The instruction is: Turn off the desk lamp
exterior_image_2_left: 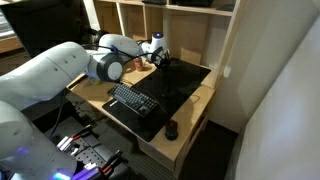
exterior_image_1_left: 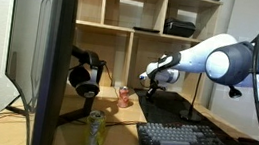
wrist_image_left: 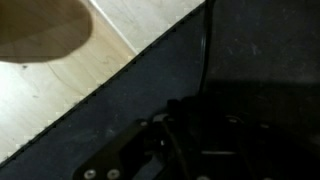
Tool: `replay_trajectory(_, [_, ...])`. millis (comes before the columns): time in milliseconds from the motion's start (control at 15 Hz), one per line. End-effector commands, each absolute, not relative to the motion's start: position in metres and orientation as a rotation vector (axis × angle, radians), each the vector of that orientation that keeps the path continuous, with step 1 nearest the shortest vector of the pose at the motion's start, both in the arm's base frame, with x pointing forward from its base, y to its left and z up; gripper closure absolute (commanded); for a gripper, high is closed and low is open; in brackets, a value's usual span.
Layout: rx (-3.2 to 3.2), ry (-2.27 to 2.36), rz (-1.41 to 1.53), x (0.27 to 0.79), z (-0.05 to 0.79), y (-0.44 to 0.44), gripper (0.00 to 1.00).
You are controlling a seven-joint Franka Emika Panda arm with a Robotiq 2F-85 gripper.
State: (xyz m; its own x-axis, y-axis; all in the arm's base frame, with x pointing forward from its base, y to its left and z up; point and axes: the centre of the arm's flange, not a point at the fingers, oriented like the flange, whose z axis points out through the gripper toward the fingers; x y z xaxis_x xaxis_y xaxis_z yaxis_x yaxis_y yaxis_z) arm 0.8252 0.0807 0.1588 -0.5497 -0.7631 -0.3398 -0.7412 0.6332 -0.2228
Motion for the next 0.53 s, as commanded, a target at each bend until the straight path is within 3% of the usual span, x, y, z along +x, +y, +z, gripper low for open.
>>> replay_trajectory(0, [-1.187, 2.461, -0.059, 0.8332, 0.1426, 0.0857, 0.34])
replay_trajectory(333, [-1.203, 2.465, -0.070, 0.8293, 0.1387, 0.0894, 0.02])
replay_trajectory(467, [-1.205, 2.466, -0.100, 0.8272, 0.1399, 0.0885, 0.00])
